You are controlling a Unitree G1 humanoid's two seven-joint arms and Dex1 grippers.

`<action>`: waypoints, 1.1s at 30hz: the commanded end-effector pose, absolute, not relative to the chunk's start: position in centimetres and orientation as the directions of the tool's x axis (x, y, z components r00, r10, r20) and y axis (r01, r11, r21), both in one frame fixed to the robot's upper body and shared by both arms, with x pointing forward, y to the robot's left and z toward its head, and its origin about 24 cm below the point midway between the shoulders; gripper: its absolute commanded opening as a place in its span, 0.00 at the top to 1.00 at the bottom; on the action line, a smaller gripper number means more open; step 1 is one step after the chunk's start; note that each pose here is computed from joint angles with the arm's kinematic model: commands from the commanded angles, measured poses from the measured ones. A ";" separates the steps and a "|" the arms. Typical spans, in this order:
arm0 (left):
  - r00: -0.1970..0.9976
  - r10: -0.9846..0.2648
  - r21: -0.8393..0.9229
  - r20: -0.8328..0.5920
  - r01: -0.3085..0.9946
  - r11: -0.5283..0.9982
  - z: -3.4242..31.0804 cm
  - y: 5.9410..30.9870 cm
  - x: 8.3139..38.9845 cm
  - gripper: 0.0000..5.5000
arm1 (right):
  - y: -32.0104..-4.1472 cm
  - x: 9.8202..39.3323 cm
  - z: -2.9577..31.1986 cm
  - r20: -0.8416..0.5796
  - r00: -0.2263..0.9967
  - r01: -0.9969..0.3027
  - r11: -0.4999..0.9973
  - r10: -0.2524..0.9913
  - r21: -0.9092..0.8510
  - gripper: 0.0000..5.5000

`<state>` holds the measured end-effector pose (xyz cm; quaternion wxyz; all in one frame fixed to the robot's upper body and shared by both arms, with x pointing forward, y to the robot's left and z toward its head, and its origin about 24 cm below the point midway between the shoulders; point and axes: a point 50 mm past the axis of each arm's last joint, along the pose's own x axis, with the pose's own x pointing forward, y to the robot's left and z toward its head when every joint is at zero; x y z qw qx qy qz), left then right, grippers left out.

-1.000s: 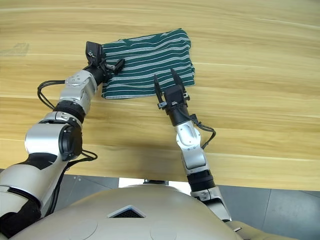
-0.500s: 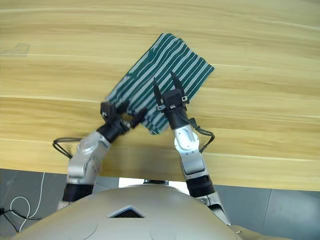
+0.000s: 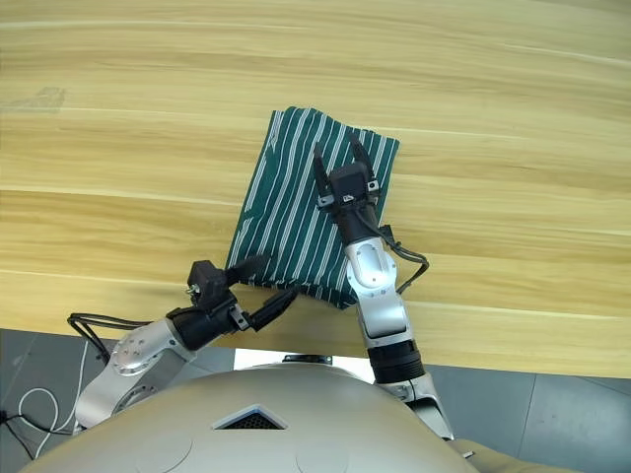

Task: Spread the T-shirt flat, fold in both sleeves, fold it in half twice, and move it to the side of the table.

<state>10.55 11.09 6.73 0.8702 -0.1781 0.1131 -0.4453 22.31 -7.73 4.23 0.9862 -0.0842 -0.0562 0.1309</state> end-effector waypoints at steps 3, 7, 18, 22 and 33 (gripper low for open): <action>0.716 -0.698 0.133 -0.013 0.693 0.709 7.9 14.7 16.5 0.23 | -10.4 23.0 5.7 0.167 0.952 -0.198 0.931 0.257 -0.307 0.55; 0.810 -0.541 0.396 -0.227 0.584 0.708 4.2 19.4 20.5 0.23 | -16.5 22.4 5.8 0.126 0.962 -0.155 0.864 0.243 -0.479 0.55; 0.685 -0.574 0.326 -0.448 0.723 0.609 -1.2 18.7 17.6 0.23 | -29.2 17.4 4.7 -0.131 0.974 -0.219 0.626 0.184 -0.749 0.55; 0.581 -0.677 0.281 -0.452 0.813 0.510 -0.1 17.8 14.2 0.23 | -27.9 15.8 3.3 -0.292 0.890 -0.446 0.527 0.351 -0.723 0.55; 0.658 -0.611 0.371 -0.440 0.753 0.544 1.5 19.9 14.7 0.23 | -25.5 15.6 1.2 -0.465 0.717 -0.637 0.219 0.519 -0.739 0.55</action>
